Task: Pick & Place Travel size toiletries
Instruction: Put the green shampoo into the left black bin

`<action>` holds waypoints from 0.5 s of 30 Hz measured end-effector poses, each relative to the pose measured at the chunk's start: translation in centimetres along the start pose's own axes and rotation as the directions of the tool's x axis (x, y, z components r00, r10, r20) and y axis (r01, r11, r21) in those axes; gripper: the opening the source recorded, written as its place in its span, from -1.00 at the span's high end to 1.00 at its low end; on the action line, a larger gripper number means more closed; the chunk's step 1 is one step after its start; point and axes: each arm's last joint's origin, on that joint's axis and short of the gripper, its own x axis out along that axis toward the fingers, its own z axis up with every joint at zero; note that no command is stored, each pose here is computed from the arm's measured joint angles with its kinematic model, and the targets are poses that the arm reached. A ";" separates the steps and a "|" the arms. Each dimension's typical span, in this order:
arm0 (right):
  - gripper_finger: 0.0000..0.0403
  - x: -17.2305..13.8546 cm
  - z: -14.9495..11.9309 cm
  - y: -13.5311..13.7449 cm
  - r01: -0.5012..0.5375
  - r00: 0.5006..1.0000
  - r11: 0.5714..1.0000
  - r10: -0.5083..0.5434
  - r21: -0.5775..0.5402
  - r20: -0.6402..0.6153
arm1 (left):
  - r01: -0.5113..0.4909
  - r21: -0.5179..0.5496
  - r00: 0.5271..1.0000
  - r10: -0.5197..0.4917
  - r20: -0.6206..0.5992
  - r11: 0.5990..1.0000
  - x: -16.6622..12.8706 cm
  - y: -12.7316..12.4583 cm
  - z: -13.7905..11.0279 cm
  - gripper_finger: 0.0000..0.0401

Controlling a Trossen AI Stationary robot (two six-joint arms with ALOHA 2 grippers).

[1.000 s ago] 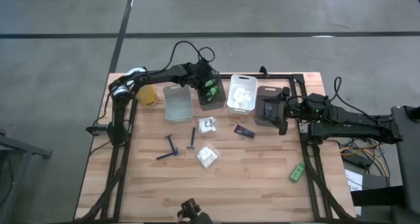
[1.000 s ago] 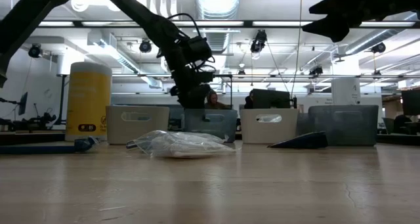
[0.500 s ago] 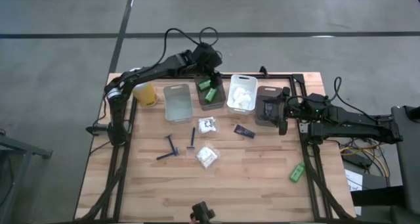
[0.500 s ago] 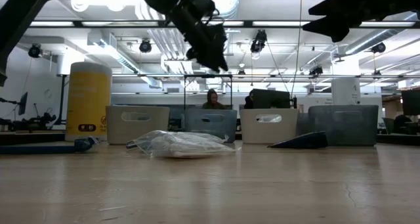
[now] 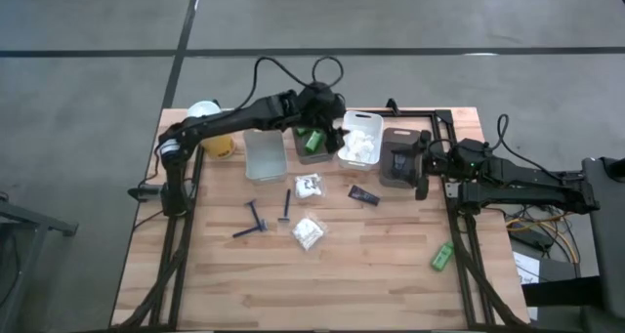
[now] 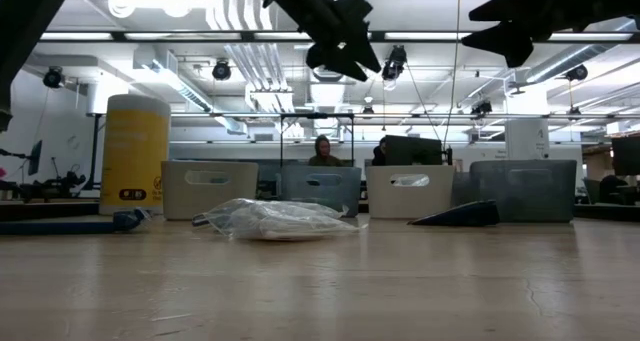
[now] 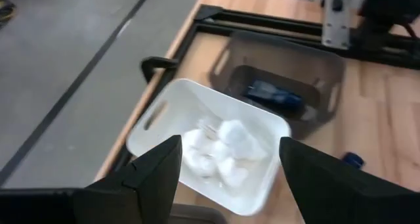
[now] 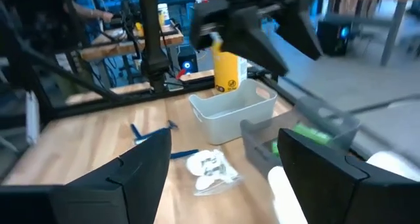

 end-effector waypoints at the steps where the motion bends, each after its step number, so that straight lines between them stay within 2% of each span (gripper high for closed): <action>1: -0.35 0.0 0.0 0.0 0.000 1.000 0.999 0.000 0.035 0.000 | 0.010 0.005 1.000 -0.010 -0.002 1.000 0.0 -0.5 0.0 -0.30; 4: -0.31 0.0 0.0 0.0 -0.001 1.000 0.989 0.001 0.147 0.004 | 0.037 0.015 0.999 -0.036 -0.023 0.999 -0.3 -1.8 -0.1 -0.30; 8: -0.26 0.0 0.4 0.0 -0.007 0.999 0.953 -0.005 0.304 0.039 | 0.069 0.012 0.995 -0.068 -0.076 0.998 -0.3 -3.5 -1.0 -0.30; 10: -0.24 0.3 0.4 0.0 -0.003 1.000 0.938 -0.008 0.346 0.029 | 0.082 0.005 0.991 -0.081 -0.103 0.997 0.0 -4.2 -1.6 -0.30; 12: -0.23 0.6 0.4 0.1 -0.005 0.999 0.930 0.022 0.367 -0.041 | 0.093 -0.009 0.988 -0.093 -0.126 0.996 0.2 -5.0 -2.4 -0.30; 15: -0.25 1.4 0.6 0.4 0.026 0.969 0.926 0.070 0.376 -0.238 | 0.109 -0.029 0.983 -0.112 -0.146 0.994 0.2 -6.1 -3.2 -0.30</action>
